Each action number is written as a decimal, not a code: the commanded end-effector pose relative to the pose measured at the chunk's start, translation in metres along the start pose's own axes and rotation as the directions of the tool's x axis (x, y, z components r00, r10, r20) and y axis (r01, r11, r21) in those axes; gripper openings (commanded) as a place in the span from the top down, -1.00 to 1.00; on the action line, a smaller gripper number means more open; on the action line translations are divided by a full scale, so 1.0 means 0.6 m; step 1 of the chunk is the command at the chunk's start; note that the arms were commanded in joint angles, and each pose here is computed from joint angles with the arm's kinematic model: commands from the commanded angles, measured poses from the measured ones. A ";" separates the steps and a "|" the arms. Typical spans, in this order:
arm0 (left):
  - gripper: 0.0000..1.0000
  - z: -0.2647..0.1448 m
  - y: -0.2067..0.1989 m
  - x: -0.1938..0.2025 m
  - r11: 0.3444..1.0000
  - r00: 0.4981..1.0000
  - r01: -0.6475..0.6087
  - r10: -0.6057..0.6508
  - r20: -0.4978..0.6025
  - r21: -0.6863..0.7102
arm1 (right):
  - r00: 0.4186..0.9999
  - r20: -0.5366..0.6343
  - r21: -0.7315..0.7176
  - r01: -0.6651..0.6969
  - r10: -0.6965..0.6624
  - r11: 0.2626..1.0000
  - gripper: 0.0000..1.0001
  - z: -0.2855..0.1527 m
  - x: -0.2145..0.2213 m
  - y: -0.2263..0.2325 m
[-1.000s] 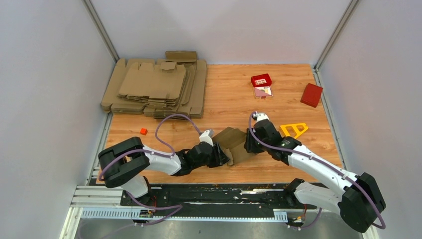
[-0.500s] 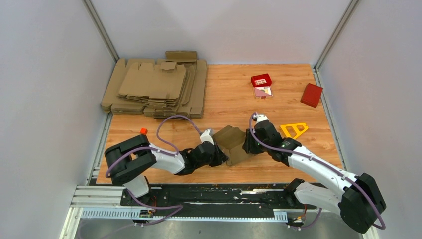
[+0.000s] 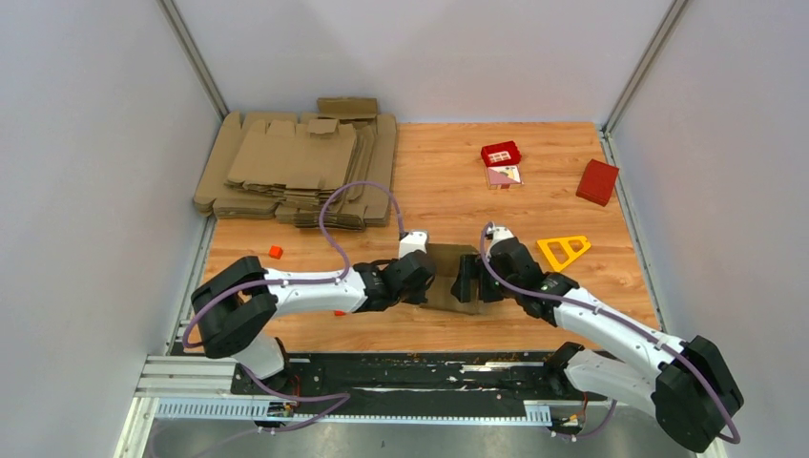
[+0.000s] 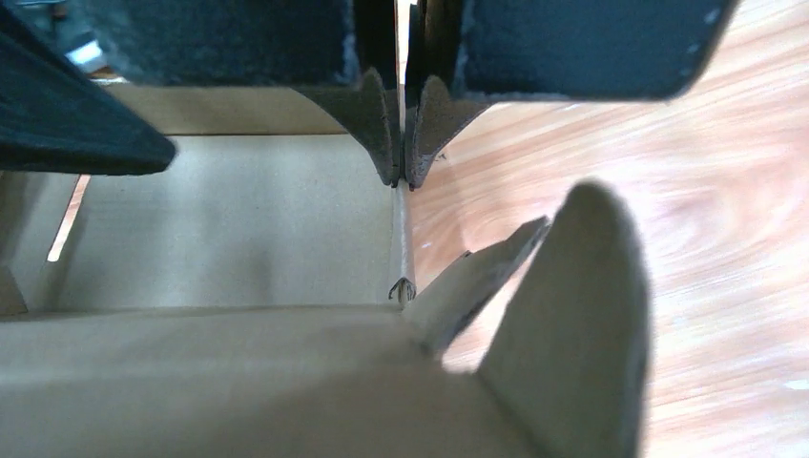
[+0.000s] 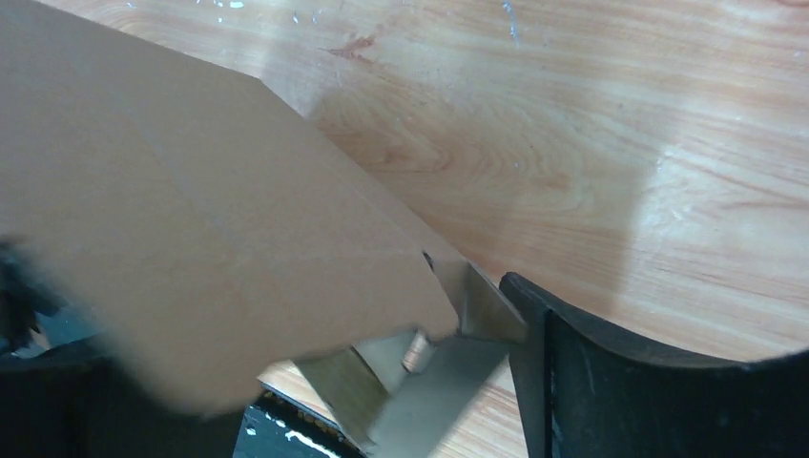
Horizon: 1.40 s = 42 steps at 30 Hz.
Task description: Fold the paper box
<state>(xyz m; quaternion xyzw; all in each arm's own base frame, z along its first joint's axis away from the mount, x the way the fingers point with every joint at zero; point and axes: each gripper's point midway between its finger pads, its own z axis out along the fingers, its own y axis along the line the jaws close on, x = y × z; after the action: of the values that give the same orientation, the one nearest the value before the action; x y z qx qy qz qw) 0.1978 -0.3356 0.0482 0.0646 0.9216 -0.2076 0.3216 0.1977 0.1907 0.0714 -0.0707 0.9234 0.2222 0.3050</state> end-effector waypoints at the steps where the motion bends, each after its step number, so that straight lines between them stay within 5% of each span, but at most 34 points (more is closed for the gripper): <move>1: 1.00 -0.050 0.100 0.014 0.933 0.950 -0.299 0.272 -0.152 -0.201 | 0.998 0.056 -0.099 -0.030 0.036 0.995 -0.83 0.002 -0.012 0.029; 13: 0.97 -0.048 0.160 0.016 0.761 0.800 -0.565 0.410 -0.438 -0.320 | 0.998 0.006 -0.118 -0.053 0.054 0.992 -0.96 0.008 0.030 0.018; 26: 0.71 -0.038 0.204 0.025 0.651 0.778 -0.614 0.403 -0.481 -0.447 | 0.998 0.038 -0.180 -0.038 0.046 0.983 -0.96 -0.005 0.029 0.031; 32: 0.39 -0.024 0.178 0.026 0.720 0.791 -0.590 0.426 -0.439 -0.365 | 0.998 0.038 -0.197 -0.034 0.042 0.980 -0.96 -0.005 0.028 0.037; 38: 0.48 -0.009 0.149 0.021 0.806 0.822 -0.534 0.422 -0.383 -0.256 | 0.999 0.035 -0.207 -0.029 0.037 0.978 -0.96 -0.007 0.026 0.041; 42: 1.00 -0.005 0.167 0.023 0.789 0.821 -0.540 0.415 -0.393 -0.294 | 0.999 0.037 -0.208 -0.026 0.035 0.978 -0.96 -0.010 0.026 0.040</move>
<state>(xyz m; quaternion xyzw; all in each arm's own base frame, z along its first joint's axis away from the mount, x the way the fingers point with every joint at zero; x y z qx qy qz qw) 0.2195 -0.2538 0.0230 0.2508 0.9314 0.0788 0.2517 0.1720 0.2034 0.0626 -0.0761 0.9034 0.3038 0.2929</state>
